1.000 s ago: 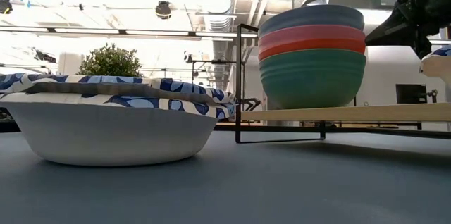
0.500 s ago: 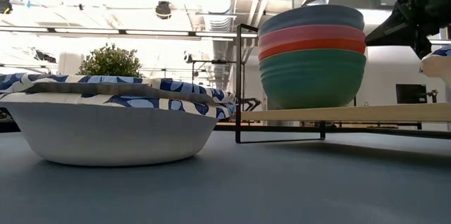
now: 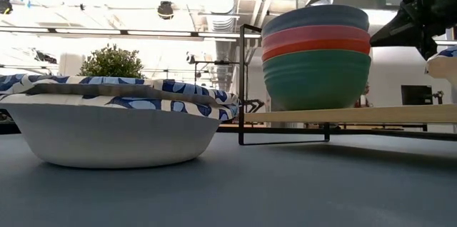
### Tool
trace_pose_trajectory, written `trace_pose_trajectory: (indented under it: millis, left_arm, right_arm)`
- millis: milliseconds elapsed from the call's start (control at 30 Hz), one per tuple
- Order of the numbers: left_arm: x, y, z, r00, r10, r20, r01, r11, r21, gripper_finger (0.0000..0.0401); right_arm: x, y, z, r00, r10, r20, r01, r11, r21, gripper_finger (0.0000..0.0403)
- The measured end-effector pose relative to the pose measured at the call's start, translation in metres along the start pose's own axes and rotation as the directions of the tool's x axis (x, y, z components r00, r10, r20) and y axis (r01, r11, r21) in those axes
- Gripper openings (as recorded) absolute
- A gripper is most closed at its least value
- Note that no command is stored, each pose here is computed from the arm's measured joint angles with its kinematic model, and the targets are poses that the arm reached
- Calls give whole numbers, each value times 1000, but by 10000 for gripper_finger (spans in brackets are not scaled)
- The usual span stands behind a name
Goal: Place and stack bowls onto a shelf
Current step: Stack the white bowl on top of the white bowl on the shelf
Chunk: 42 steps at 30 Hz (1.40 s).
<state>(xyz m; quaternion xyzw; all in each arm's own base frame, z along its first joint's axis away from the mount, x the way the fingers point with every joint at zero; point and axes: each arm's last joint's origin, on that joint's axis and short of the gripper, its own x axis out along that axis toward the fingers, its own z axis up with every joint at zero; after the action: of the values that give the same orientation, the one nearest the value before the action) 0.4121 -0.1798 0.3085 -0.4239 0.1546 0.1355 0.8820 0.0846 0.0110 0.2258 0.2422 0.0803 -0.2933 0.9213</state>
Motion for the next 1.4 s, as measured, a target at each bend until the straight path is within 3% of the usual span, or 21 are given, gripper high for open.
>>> trace_pose_trajectory:
  millis: [400,667,1400]
  left_arm:
    - [0,0,-3,1000,9,14,-9,1000,19,0]
    - [19,7,-16,1000,-3,-26,3,1000,-4,0]
    - [51,22,-17,1000,-5,28,6,1000,-28,0]
  right_arm:
    - [0,0,0,1000,0,0,0,1000,0,63]
    - [0,0,0,1000,-1,0,1,1000,-1,63]
    - [0,-2,-1,1000,-14,-6,14,1000,-20,63]
